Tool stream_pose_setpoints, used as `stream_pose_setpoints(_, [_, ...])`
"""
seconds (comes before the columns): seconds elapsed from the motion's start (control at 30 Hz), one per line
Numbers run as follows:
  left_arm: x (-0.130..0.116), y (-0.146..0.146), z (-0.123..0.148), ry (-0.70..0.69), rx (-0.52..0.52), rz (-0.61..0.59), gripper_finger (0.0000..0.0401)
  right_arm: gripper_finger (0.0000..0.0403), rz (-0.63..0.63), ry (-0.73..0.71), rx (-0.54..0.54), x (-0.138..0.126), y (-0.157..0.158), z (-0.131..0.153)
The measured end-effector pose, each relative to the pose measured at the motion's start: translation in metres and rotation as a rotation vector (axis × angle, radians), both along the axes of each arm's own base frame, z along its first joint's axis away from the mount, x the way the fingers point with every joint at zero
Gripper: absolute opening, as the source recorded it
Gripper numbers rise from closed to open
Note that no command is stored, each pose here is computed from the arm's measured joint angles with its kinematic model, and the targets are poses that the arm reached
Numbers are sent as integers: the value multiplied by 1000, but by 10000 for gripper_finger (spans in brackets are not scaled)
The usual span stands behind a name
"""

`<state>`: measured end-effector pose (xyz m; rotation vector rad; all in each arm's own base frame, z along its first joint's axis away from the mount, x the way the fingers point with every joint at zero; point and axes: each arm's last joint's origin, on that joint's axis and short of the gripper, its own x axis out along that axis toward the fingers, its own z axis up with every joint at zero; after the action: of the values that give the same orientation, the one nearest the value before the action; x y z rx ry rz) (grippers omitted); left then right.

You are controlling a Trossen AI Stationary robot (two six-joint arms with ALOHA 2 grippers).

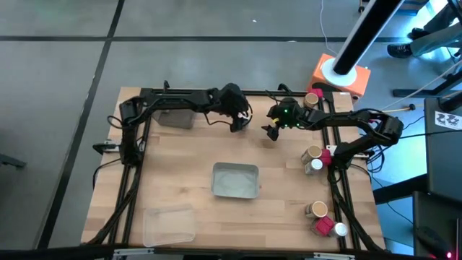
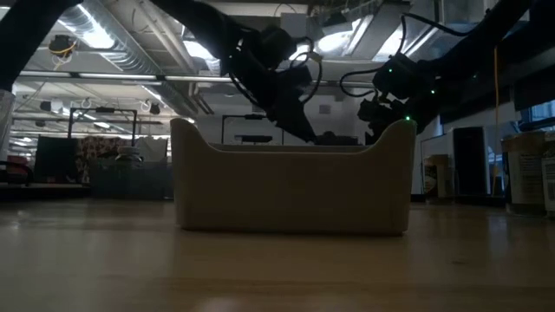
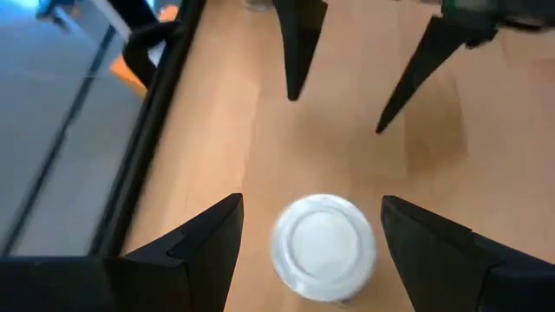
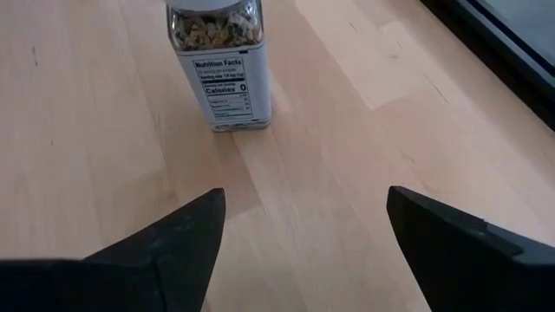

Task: Sort spices by type
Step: Put the top white seasoning bottle into the black bin

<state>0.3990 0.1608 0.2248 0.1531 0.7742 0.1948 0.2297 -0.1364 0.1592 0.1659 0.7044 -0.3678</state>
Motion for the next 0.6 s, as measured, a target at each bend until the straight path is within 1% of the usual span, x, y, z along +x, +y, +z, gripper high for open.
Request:
stream_pose_setpoints(0.07, [1,0,-6,23,12,-36,258,319,0,0,0,0,0,0])
stream_pose_setpoints(0.17, [3,0,-16,49,-1,-73,258,319,0,1,1,0,0,0])
stream_pose_setpoints(0.4, [8,4,-36,74,-15,-70,258,319,1,1,1,0,0,0])
stream_pose_setpoints(0.6, [10,3,-40,75,-7,-89,256,319,1,17,11,1,0,-4])
